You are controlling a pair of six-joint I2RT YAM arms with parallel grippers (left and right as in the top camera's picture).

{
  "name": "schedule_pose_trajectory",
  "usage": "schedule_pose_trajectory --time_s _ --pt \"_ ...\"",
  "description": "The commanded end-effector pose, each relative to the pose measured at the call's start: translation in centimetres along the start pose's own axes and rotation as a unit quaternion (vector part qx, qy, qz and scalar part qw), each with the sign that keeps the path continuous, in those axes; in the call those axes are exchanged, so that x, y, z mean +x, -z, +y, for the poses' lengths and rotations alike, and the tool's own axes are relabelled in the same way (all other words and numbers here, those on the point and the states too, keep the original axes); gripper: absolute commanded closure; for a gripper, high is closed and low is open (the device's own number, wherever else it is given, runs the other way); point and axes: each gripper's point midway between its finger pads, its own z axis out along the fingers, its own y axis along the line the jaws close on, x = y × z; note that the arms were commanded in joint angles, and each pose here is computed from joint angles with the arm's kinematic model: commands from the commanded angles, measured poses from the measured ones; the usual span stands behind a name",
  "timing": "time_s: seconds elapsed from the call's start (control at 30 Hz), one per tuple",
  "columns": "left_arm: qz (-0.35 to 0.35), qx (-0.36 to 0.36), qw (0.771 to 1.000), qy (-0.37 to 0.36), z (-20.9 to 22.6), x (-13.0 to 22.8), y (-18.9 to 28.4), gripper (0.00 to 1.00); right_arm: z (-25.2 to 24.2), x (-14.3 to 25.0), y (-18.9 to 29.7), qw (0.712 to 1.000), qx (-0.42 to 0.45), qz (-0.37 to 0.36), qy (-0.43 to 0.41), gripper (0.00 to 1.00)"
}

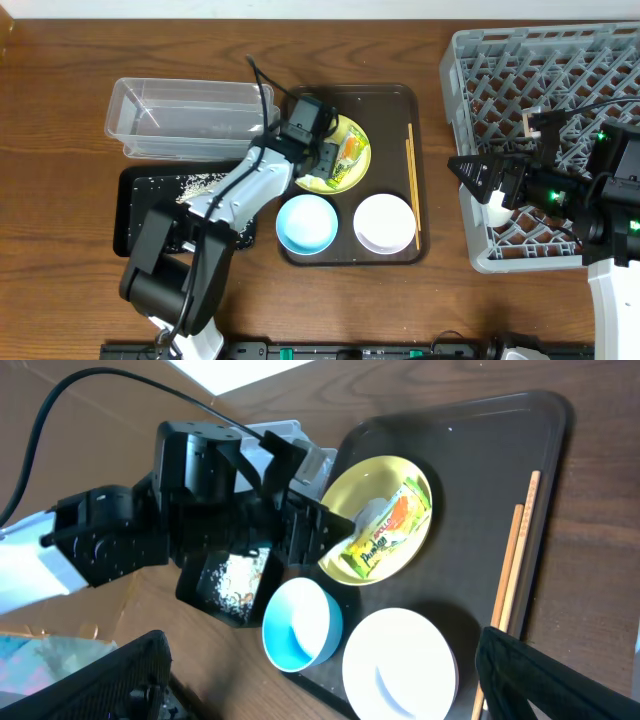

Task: Sort waste into correct bins and load items into the dishwasher rack
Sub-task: 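Pick the white tissue from the yellow plate, drop into clear bin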

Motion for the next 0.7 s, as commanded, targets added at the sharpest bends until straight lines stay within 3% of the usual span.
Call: schedule_pose_trajectory --time_s 0.0,0.13,0.37,0.67 --pt "0.009 -0.002 1.0 -0.004 0.2 0.4 -0.9 0.4 0.6 -0.4 0.4 1.0 -0.007 -0.006 0.003 0.05" --pt "0.034 -0.006 0.999 -0.003 0.4 1.8 -2.6 0.51 0.6 -0.4 0.4 1.0 -0.007 -0.006 0.003 0.04" --pt "0.027 0.004 1.0 0.016 -0.1 1.0 -1.6 0.92 0.6 -0.4 0.4 1.0 -0.007 -0.006 0.003 0.05" --pt "-0.058 0.004 0.998 0.025 -0.2 -4.6 6.9 0.94 0.6 -0.3 0.4 1.0 -0.007 -0.005 0.002 0.04"
